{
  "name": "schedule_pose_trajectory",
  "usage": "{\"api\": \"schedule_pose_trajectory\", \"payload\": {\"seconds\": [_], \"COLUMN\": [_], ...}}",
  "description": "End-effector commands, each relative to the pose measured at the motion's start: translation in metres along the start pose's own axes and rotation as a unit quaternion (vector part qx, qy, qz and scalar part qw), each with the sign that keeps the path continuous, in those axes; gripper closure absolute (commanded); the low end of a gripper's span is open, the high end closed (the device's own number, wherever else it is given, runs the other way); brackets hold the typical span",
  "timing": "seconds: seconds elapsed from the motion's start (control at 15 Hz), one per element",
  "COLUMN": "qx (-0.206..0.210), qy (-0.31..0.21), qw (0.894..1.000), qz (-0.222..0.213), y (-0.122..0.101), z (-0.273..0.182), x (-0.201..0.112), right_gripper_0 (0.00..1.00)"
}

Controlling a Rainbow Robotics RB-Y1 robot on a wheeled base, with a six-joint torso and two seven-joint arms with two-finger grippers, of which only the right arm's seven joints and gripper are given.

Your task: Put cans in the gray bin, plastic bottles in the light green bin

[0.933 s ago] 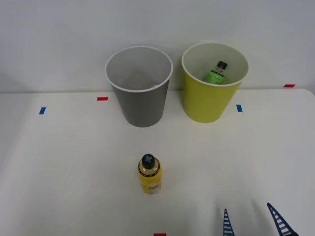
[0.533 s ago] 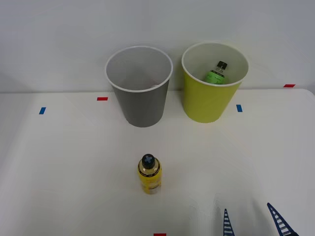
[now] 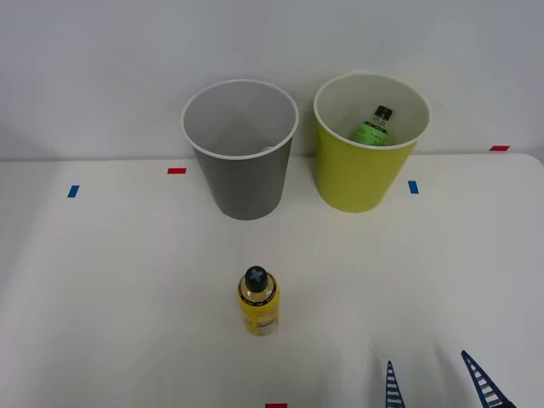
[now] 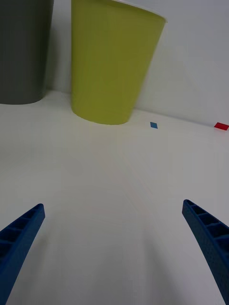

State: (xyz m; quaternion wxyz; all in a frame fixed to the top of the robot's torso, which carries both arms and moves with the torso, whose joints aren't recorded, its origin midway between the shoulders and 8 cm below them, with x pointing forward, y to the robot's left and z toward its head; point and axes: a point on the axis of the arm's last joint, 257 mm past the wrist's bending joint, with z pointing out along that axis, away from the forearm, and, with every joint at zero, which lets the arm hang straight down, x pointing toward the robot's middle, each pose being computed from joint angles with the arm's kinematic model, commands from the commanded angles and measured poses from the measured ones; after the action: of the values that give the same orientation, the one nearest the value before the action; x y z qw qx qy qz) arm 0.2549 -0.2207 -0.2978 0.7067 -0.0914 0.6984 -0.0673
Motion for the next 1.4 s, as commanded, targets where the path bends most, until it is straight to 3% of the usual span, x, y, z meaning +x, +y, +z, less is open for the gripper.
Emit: {"api": "schedule_pose_trajectory", "payload": {"seconds": [0.07, 1.4], "qx": [0.000, 0.000], "qy": [0.000, 0.000], "qw": [1.000, 1.000], "qz": [0.000, 0.000], "y": [0.0000, 0.0000], "z": [0.0000, 0.0000], "x": [0.0000, 0.0000], "right_gripper_0": [0.00, 0.00]}}
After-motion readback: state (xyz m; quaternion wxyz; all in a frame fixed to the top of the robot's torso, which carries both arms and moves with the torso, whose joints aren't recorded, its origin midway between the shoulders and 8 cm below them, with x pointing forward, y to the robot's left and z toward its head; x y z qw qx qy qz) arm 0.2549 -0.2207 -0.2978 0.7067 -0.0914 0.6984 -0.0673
